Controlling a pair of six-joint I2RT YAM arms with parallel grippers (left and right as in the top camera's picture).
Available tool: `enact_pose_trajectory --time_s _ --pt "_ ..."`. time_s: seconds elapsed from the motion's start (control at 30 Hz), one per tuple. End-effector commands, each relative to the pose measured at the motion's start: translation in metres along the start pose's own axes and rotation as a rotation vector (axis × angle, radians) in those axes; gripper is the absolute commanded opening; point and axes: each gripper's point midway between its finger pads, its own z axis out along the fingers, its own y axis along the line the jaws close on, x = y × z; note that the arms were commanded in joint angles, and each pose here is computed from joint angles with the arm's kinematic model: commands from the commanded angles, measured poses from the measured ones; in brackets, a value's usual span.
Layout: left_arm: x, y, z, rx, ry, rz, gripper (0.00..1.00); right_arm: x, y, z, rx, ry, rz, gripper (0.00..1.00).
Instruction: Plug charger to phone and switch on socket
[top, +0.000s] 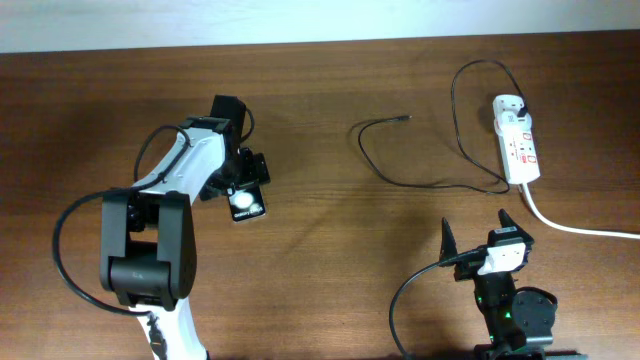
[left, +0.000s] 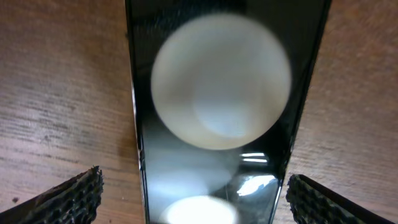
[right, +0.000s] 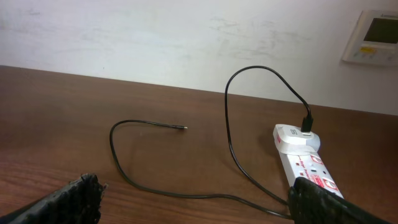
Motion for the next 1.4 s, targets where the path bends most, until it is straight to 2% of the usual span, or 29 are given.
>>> enact_pose_trajectory --time_s 0.0,0.23,0.4,0.5,0.57,0.63,0.7,0.73,0.77,0.87,1.17,1.37 --pt "-0.003 0.001 0.003 -0.012 -0.008 -0.013 0.99 0.002 0.0 0.0 0.001 0.004 0.001 0.99" --pt "-0.008 -0.001 0.007 -0.005 -0.024 -0.013 0.99 0.002 0.0 0.0 0.001 0.004 0.001 0.99" --pt "0.008 0.002 0.034 -0.03 0.066 -0.01 0.99 0.002 0.0 0.0 0.001 0.004 0.001 0.99" --pt "0.015 -0.002 0.033 -0.002 0.099 -0.011 1.0 0.002 0.0 0.0 0.001 0.004 0.001 0.99" --pt "0.015 -0.002 0.033 -0.003 0.1 -0.011 0.96 0.002 0.0 0.0 0.001 0.004 0.001 0.99" --pt "0.015 -0.002 0.034 -0.002 0.1 -0.011 0.88 0.002 0.0 0.0 0.001 0.004 0.001 0.99" --pt "0.012 -0.003 0.034 0.003 0.087 -0.011 0.84 0.002 0.0 0.0 0.001 0.004 0.001 0.99" --pt "0.012 -0.003 0.034 0.003 0.086 -0.011 0.74 0.002 0.0 0.0 0.001 0.004 0.001 0.99" --pt "0.012 -0.003 0.034 0.003 0.085 -0.011 0.71 0.002 0.0 0.0 0.001 0.004 0.001 0.99" --pt "0.01 -0.004 0.033 0.007 0.079 -0.011 0.69 0.002 0.0 0.0 0.001 0.004 0.001 0.99" --pt "-0.01 -0.011 -0.028 0.001 0.098 -0.011 0.66 0.002 0.0 0.0 0.001 0.004 0.001 0.99" --pt "-0.001 -0.031 -0.044 0.118 0.163 0.031 0.68 0.002 0.0 0.0 0.001 0.004 0.001 0.99"
